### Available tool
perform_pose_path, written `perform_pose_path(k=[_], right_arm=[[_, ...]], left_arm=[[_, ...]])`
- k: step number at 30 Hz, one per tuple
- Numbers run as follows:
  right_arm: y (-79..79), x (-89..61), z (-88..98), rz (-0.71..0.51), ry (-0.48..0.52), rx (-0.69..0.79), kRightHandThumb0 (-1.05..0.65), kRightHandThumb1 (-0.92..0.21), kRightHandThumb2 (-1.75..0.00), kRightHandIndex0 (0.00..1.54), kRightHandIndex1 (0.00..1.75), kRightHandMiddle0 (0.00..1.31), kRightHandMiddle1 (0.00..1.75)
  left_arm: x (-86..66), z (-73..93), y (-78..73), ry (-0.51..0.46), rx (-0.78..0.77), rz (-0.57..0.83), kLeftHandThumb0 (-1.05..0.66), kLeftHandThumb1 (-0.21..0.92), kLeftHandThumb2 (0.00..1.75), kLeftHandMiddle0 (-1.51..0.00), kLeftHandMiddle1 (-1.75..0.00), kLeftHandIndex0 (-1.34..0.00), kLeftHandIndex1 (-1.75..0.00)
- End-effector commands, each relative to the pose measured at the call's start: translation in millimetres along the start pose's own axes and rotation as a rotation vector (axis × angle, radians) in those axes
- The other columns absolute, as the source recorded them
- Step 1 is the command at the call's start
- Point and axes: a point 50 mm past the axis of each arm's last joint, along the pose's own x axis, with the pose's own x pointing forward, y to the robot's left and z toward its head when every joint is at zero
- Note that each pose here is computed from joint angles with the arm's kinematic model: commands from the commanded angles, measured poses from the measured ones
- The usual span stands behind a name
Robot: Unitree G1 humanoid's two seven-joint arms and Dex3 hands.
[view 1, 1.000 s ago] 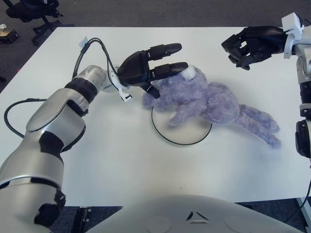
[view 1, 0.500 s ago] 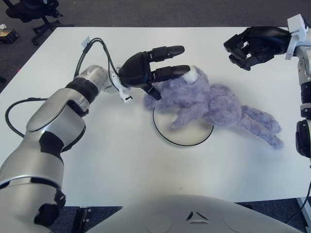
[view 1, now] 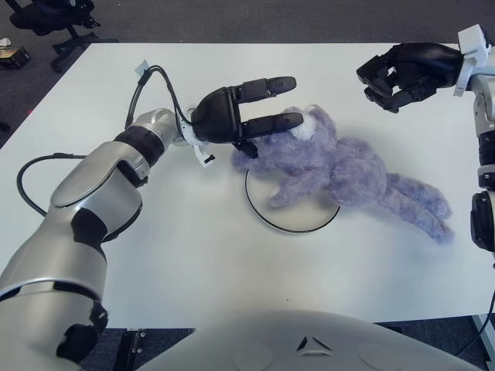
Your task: Put the doll into the plate.
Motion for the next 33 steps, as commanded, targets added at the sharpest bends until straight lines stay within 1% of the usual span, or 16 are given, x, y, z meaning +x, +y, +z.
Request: perform_pose_path(k=[1,13,25,33], right_arm=[[0.4,-4.2,-0.9,-0.009,0.008,-0.009,-0.21,-0.81,0.00,0.98,1.75,0.91,1.75],[0.1,-4.9,-1.4,-0.009,0.012,-0.013,-0.20,-0.81,0.00,0.98,1.75,0.90,1.75],[0.9,-5.7,-2.4,-0.010,0.016,-0.014,-0.21,-0.81,-0.01,0.98,1.75,0.90,1.75],[1.8,-5.7,-3.2,-0.015,0.016,-0.019,-0.21,-0.82,-0.01,0.98,1.75,0.90,1.75]], left_arm=[[-0.4,3.0,-2.4,-0.005,-0.001,-0.002,-0.49,0.92,0.13,-0.43,-0.01,-0.43,-0.03],[0.3,3.8,-4.3,0.008,0.003,0.005,-0.51,0.92,0.13,-0.43,-0.01,-0.42,-0.02],[-5.0,2.0,-6.0,0.027,-0.034,-0.041,-0.51,0.92,0.11,-0.39,0.00,-0.39,0.00],[-5.5,3.0,-7.0,0.025,-0.039,-0.047,-0.49,0.92,0.08,-0.37,0.00,-0.37,0.00]])
